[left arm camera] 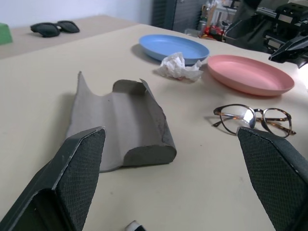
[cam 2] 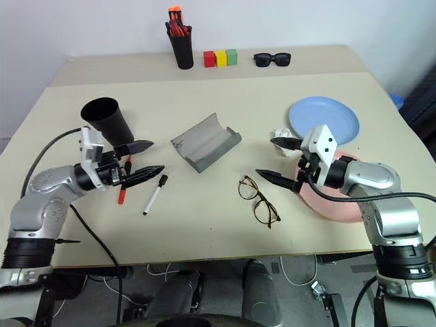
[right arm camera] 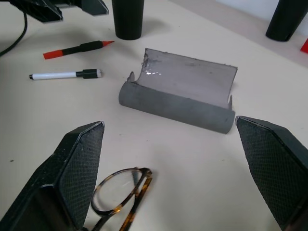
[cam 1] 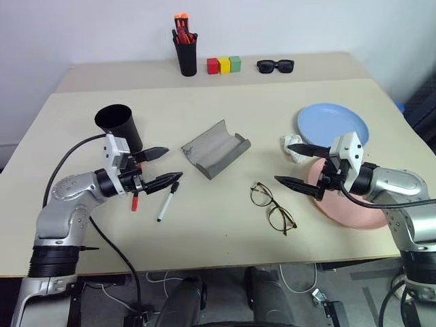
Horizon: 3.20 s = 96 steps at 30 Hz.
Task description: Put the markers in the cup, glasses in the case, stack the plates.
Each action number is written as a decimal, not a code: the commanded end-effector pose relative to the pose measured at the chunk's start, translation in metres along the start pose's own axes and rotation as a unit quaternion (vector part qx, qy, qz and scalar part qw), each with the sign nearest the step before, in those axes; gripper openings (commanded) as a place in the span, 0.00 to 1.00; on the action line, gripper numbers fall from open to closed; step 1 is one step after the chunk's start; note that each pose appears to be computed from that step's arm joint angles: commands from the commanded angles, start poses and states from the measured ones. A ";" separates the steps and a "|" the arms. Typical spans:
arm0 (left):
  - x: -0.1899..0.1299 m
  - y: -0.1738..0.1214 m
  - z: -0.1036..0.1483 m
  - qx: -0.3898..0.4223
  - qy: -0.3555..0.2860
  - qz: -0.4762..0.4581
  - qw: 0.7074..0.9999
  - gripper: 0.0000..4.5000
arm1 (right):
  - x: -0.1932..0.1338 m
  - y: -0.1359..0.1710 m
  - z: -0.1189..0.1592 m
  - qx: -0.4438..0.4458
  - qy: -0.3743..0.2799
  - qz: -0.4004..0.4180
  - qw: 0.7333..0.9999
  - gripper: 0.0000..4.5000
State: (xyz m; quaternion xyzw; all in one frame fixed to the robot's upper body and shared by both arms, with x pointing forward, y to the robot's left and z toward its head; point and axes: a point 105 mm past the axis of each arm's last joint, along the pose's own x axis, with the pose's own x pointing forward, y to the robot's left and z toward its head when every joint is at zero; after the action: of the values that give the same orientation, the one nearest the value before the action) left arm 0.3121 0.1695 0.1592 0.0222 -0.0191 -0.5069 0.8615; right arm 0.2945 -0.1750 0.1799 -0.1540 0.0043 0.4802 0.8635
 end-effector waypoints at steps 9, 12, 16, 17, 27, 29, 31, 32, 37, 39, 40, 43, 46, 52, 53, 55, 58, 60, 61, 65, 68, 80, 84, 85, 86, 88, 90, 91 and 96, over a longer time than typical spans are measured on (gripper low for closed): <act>-0.023 0.026 0.019 -0.012 -0.006 0.105 0.994 1.00 | 0.006 0.000 0.019 -0.026 -0.023 0.004 0.999 0.99; -0.035 0.025 0.022 -0.016 0.002 0.139 0.990 1.00 | 0.015 0.003 0.018 -0.025 -0.031 0.013 0.999 0.99; -0.056 0.020 0.022 -0.015 0.024 0.182 0.983 1.00 | 0.030 0.015 0.020 -0.012 -0.050 0.040 0.998 0.99; -0.060 0.022 0.023 -0.017 0.035 0.200 0.979 1.00 | 0.033 0.018 0.021 -0.015 -0.052 0.047 0.997 0.99; -0.059 0.039 0.022 -0.071 0.089 0.380 0.918 1.00 | 0.055 0.029 0.042 -0.032 -0.089 0.088 0.992 0.99; -0.059 0.041 0.012 -0.079 0.120 0.405 0.903 1.00 | 0.059 0.030 0.045 -0.034 -0.097 0.088 0.991 0.99; -0.062 0.044 0.000 -0.093 0.153 0.433 0.883 1.00 | 0.062 0.032 0.048 -0.033 -0.104 0.087 0.990 0.99; -0.064 0.046 -0.005 -0.106 0.163 0.439 0.877 1.00 | 0.063 0.033 0.049 -0.032 -0.106 0.087 0.990 0.99; -0.063 0.050 -0.012 -0.154 0.192 0.468 0.849 1.00 | 0.062 0.036 0.044 -0.026 -0.104 0.086 0.991 0.99; -0.057 0.049 -0.015 -0.174 0.205 0.465 0.843 1.00 | 0.062 0.036 0.044 -0.025 -0.105 0.085 0.991 0.99; -0.055 0.050 -0.017 -0.190 0.208 0.469 0.837 1.00 | 0.062 0.036 0.044 -0.024 -0.106 0.086 0.990 0.99; -0.053 0.053 -0.018 -0.209 0.222 0.475 0.825 1.00 | 0.064 0.037 0.043 -0.023 -0.109 0.086 0.990 0.99; -0.047 0.051 -0.022 -0.231 0.239 0.465 0.821 1.00 | 0.066 0.039 0.041 -0.022 -0.110 0.085 0.990 0.99; -0.043 0.046 -0.039 -0.249 0.280 0.465 0.802 0.94 | 0.064 0.039 0.038 -0.022 -0.107 0.079 0.991 1.00; -0.043 0.045 -0.042 -0.250 0.286 0.464 0.800 0.88 | 0.064 0.038 0.038 -0.022 -0.107 0.078 0.991 1.00; -0.043 0.046 -0.044 -0.254 0.283 0.470 0.797 0.73 | 0.062 0.038 0.036 -0.024 -0.102 0.075 0.992 1.00; -0.040 0.045 -0.046 -0.262 0.283 0.462 0.799 0.40 | 0.062 0.037 0.036 -0.024 -0.101 0.073 0.992 1.00; -0.037 0.043 -0.046 -0.261 0.284 0.455 0.802 0.15 | 0.062 0.038 0.036 -0.024 -0.101 0.073 0.992 1.00; -0.035 0.043 -0.044 -0.259 0.282 0.455 0.804 0.05 | 0.062 0.037 0.036 -0.024 -0.100 0.072 0.992 1.00; -0.024 0.040 -0.029 -0.238 0.265 0.428 0.831 0.02 | 0.062 0.034 0.035 -0.028 -0.098 0.069 0.992 1.00; -0.005 0.032 -0.006 -0.190 0.233 0.366 0.881 0.02 | 0.063 0.031 0.036 -0.029 -0.099 0.066 0.992 1.00; 0.007 0.073 0.131 0.143 -0.092 0.346 0.923 0.02 | 0.068 0.029 0.037 -0.030 -0.101 0.066 0.992 1.00; -0.023 0.103 0.163 0.178 -0.184 0.394 0.883 0.02 | 0.070 0.029 0.039 -0.031 -0.101 0.068 0.992 1.00; -0.027 0.109 0.164 0.187 -0.191 0.399 0.877 0.02 | 0.070 0.028 0.039 -0.031 -0.102 0.068 0.992 1.00; -0.032 0.115 0.165 0.189 -0.202 0.406 0.871 0.02 | 0.070 0.029 0.040 -0.032 -0.101 0.069 0.992 1.00; -0.042 0.127 0.162 0.182 -0.217 0.427 0.859 0.02 | 0.070 0.029 0.040 -0.033 -0.100 0.069 0.992 1.00; -0.050 0.137 0.156 0.174 -0.223 0.449 0.848 0.02 | 0.070 0.029 0.041 -0.035 -0.099 0.069 0.992 1.00; -0.052 0.141 0.149 0.168 -0.220 0.459 0.844 0.02 | 0.069 0.028 0.042 -0.034 -0.101 0.068 0.992 1.00; -0.045 0.146 0.115 0.125 -0.215 0.457 0.854 0.02 | 0.068 0.027 0.043 -0.036 -0.099 0.064 0.992 1.00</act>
State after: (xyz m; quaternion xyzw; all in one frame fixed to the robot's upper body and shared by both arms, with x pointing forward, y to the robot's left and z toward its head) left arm 0.4160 0.2765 0.2733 0.0084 -0.2506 -0.0404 0.9672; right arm 0.3055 -0.0959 0.1875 -0.1268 -0.0592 0.5463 0.8258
